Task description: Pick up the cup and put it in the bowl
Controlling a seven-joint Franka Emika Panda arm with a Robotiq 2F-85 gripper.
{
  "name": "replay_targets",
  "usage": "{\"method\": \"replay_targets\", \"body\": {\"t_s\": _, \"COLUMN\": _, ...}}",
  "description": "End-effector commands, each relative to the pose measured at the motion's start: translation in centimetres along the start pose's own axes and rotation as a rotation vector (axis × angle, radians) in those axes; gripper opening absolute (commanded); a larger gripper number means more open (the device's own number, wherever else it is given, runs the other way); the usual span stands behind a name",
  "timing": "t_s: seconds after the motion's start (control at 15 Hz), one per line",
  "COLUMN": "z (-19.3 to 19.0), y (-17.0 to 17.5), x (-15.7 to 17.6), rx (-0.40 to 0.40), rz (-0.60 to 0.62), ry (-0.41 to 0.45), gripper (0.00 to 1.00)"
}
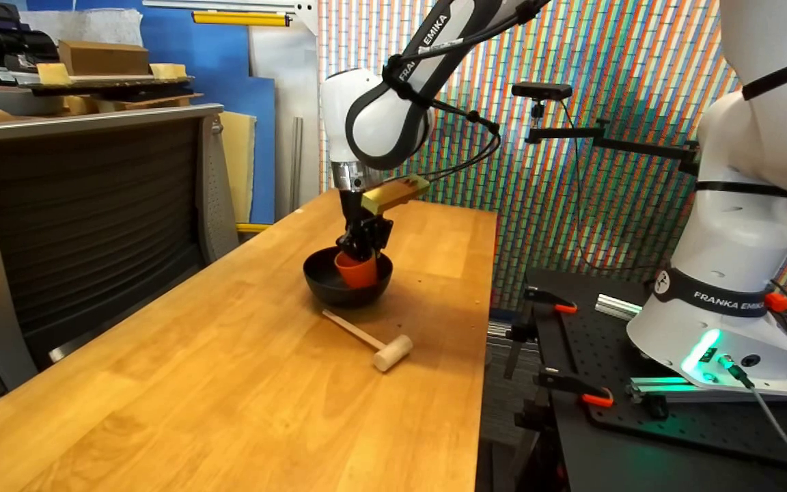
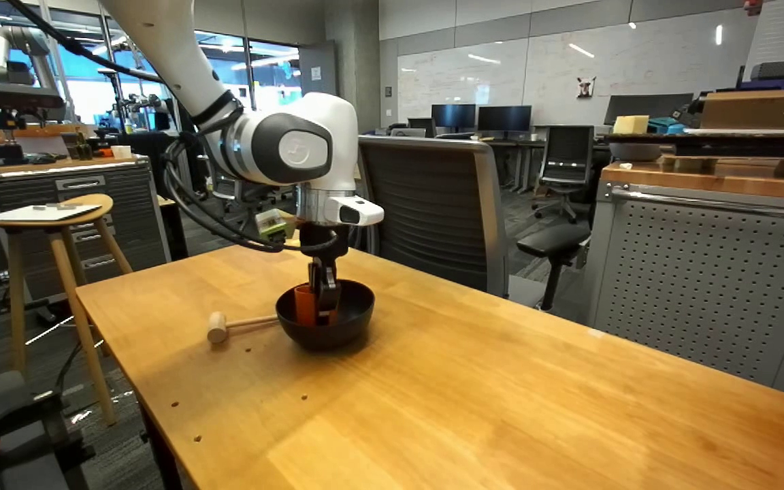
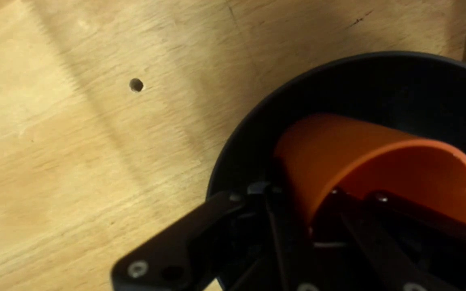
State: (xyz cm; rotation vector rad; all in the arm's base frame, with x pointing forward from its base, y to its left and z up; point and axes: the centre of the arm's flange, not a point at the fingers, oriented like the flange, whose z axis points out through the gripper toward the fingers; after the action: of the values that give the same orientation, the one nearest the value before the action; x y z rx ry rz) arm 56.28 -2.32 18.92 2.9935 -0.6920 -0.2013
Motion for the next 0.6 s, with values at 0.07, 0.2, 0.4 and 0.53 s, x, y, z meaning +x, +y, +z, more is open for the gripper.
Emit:
{"method": "replay_targets", "body": {"t_s": 0.07, "z": -4.0, "y": -0.5, "x": -2.5, "rx": 0.009, "rz": -0.088, "ry": 0.056, "gripper": 0.51}}
{"method": "replay_targets", "body": {"t_s": 0.2, "z": -6.6, "y": -0.6, "x": -4.5, "rx": -0.002, "rz": -0.146, "ry": 0.083, "gripper": 0.67}}
{"method": "replay_targets", "body": {"t_s": 0.4, "z": -10.8, "y": -0.2, "x": -7.7, "rx": -0.002, "rz": -0.259, "ry": 0.087, "gripper": 0.91}}
{"method": "replay_targets", "body": {"t_s": 0.53, "z": -12.8, "y": 0.6, "x": -10.3, "rx": 0.028, "rz": -0.362, "ry": 0.042, "gripper": 1.0}}
